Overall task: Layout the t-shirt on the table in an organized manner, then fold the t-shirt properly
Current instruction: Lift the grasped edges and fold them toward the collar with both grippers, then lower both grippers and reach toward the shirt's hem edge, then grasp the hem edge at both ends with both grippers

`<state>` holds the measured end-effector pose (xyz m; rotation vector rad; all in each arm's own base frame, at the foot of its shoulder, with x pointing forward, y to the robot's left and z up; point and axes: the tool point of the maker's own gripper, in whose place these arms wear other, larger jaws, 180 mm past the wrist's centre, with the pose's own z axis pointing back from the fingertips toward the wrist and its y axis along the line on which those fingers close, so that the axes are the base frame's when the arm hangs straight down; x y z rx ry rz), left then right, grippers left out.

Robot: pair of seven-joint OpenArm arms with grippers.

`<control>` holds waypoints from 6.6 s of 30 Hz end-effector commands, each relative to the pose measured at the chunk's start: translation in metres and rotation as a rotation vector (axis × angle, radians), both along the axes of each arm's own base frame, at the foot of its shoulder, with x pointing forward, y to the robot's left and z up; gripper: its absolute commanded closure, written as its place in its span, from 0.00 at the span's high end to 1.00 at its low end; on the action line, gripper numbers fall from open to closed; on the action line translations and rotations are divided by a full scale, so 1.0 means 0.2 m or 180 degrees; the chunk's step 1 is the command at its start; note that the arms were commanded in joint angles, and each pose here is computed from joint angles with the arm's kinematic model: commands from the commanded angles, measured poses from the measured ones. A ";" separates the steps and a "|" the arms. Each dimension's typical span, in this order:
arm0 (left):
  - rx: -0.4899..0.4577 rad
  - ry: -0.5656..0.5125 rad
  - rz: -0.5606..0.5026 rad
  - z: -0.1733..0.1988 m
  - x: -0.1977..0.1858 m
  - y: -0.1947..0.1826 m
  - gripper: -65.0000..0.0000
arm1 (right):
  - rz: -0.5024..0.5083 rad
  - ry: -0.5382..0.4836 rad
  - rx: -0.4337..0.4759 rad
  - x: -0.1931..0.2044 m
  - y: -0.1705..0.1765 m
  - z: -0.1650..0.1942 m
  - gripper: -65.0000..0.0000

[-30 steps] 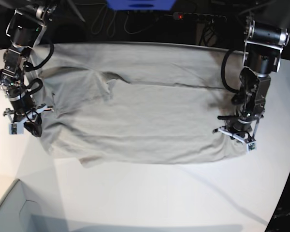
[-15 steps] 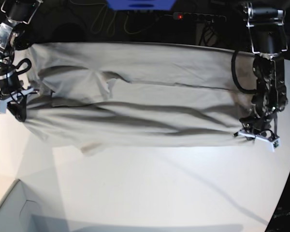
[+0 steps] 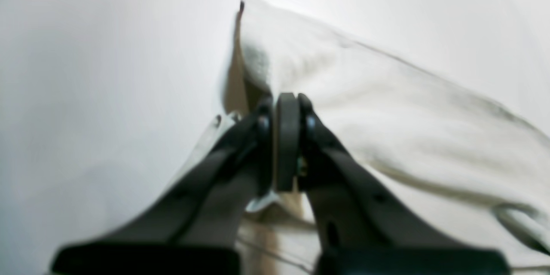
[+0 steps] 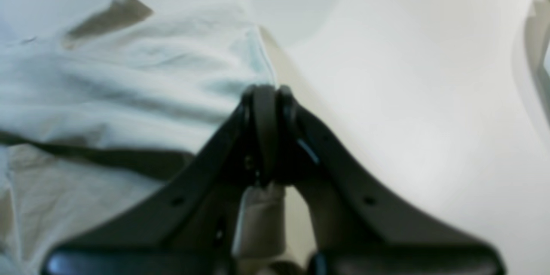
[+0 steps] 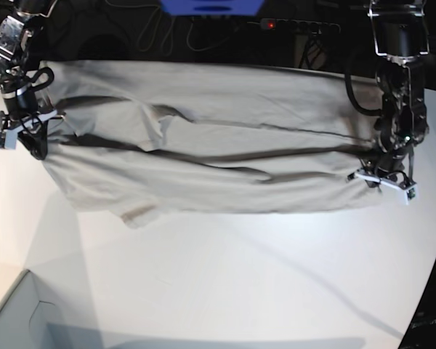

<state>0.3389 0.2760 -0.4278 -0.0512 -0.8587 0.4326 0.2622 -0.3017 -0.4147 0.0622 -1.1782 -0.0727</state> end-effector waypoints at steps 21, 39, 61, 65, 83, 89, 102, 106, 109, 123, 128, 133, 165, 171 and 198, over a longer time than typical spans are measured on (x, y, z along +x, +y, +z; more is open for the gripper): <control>-0.0226 -0.0024 0.0417 0.07 -0.02 0.16 0.46 | 0.0217 -0.0008 -0.0444 0.03 -0.02 0.08 0.41; -0.0570 0.0043 0.0792 0.02 0.39 0.28 0.46 | 0.0235 -0.0257 -0.0491 0.16 0.02 0.20 0.45; -0.0039 0.0076 0.0369 -0.09 0.41 0.15 0.02 | 0.0231 -0.0547 -0.0509 0.38 0.01 0.36 0.46; -0.0038 0.0077 0.0373 -0.09 0.41 0.15 0.00 | 0.0423 -0.0063 -0.0535 0.54 0.06 0.29 0.49; -0.0035 0.0108 0.0373 -0.12 0.38 0.15 0.00 | 0.0855 0.1062 -0.0190 0.78 0.23 -0.03 0.55; -0.0034 0.0122 0.0373 -0.12 0.37 0.15 0.00 | 0.0823 0.0889 -0.0144 0.81 0.22 0.00 0.55; -0.0038 0.0122 0.0370 -0.12 0.37 0.15 0.00 | 0.0678 0.1024 -0.0157 0.70 0.17 -0.11 0.55; -0.0037 0.0136 0.0371 -0.13 0.36 0.15 0.00 | 0.0843 0.1092 -0.0246 0.70 0.24 -0.14 0.53; -0.0029 0.0158 0.0374 -0.15 0.34 0.15 0.00 | 0.0971 0.1161 -0.0311 0.68 0.29 -0.17 0.39; -0.0052 0.0132 0.0385 -0.14 0.35 0.15 0.00 | 0.0921 0.1011 -0.0388 0.77 0.23 -0.06 0.00; 0.0027 -0.0197 0.0284 0.04 0.46 0.13 0.00 | 0.0905 0.0696 -0.0588 0.86 0.20 0.13 0.00; 0.0076 -0.0536 0.0219 0.23 0.56 0.12 0.00 | 0.0727 0.0346 -0.0568 0.92 0.17 0.31 0.00; 0.0250 -0.1126 -0.0058 0.54 0.55 0.00 0.00 | 0.0396 0.0142 -0.0426 0.50 0.12 0.21 0.00; 0.0254 -0.1090 -0.0070 0.51 0.52 0.00 0.00 | 0.0283 0.0116 -0.0265 0.43 0.07 0.19 0.00; 0.0222 -0.0808 0.0112 0.29 -0.07 0.01 0.00 | 0.0266 0.0268 -0.0045 0.11 0.11 0.09 0.00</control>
